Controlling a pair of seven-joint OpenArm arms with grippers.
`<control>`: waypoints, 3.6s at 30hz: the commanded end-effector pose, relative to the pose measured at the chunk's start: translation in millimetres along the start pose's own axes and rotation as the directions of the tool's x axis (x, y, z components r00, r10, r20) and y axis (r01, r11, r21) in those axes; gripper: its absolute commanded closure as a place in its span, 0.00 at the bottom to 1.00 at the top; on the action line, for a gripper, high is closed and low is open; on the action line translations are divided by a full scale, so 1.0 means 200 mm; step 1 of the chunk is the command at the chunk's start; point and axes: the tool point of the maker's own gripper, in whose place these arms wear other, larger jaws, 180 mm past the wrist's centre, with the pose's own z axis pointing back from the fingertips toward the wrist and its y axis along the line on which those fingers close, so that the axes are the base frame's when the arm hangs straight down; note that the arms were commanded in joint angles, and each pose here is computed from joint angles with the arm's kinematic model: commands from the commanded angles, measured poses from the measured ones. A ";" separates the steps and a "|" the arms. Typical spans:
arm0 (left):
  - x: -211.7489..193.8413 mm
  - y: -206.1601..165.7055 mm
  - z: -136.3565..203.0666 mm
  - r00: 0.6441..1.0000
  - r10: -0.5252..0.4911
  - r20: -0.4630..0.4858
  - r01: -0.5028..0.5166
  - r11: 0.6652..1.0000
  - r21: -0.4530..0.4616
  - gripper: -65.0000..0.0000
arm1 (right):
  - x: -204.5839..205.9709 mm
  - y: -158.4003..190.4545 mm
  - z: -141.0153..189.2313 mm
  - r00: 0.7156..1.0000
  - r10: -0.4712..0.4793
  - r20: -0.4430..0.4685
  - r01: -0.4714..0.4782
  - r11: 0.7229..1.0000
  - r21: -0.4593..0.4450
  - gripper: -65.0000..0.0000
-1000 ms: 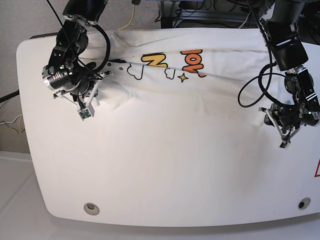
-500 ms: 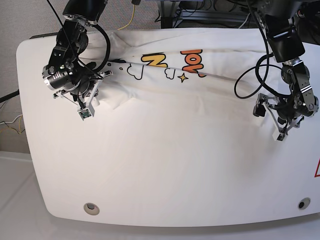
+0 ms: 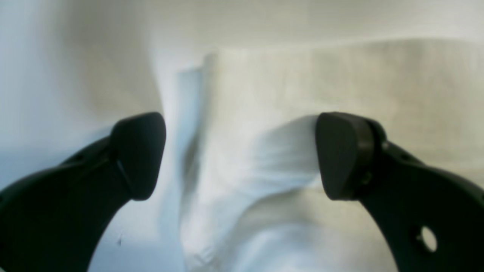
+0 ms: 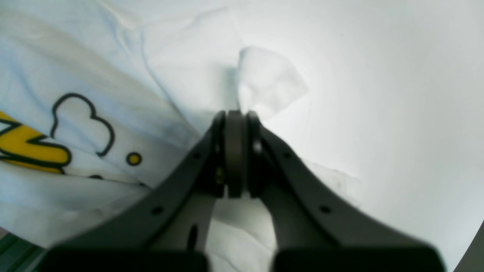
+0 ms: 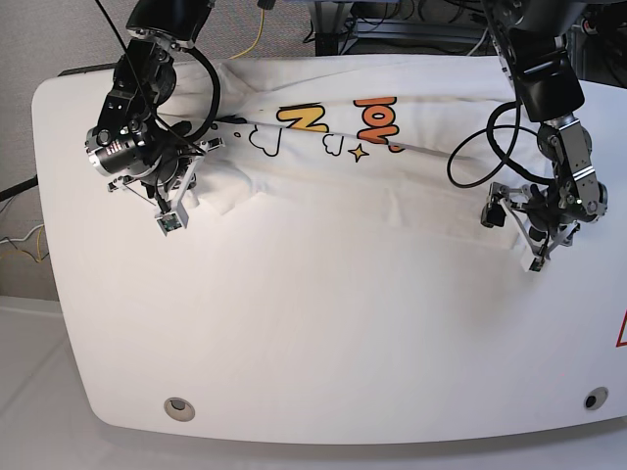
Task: Fold the T-shirt properly
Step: 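Hold the shirt with the right gripper while the left gripper pulls the edge, then drag the gripped side edge with the left gripper toward the right gripper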
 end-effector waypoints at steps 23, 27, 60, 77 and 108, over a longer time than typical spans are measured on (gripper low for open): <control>0.01 -0.14 -0.07 0.999 -0.044 -0.020 0.043 0.998 -0.056 0.78 | 0.05 -0.02 0.02 0.999 0.011 0.037 -0.010 1.000 -0.015 1.00; -0.04 -0.15 -0.07 0.998 -0.043 -0.036 0.041 0.997 -0.061 0.78 | 0.05 -0.02 0.02 0.999 0.011 0.037 -0.010 1.000 -0.015 1.00; 0.11 -0.06 0.11 0.990 -0.129 -0.058 0.131 0.990 0.047 0.95 | 0.06 -0.02 0.03 0.999 0.009 0.044 -0.009 1.000 -0.013 1.00; 0.15 -0.03 0.19 0.985 -0.153 -0.078 0.159 0.983 0.088 0.95 | 0.07 -0.01 0.03 0.999 0.007 0.048 -0.006 1.000 -0.009 1.00; 0.43 0.02 0.26 0.985 -0.168 0.025 0.163 0.978 0.131 0.94 | 0.31 -0.06 0.08 0.988 0.014 0.154 -0.009 0.999 -0.036 1.00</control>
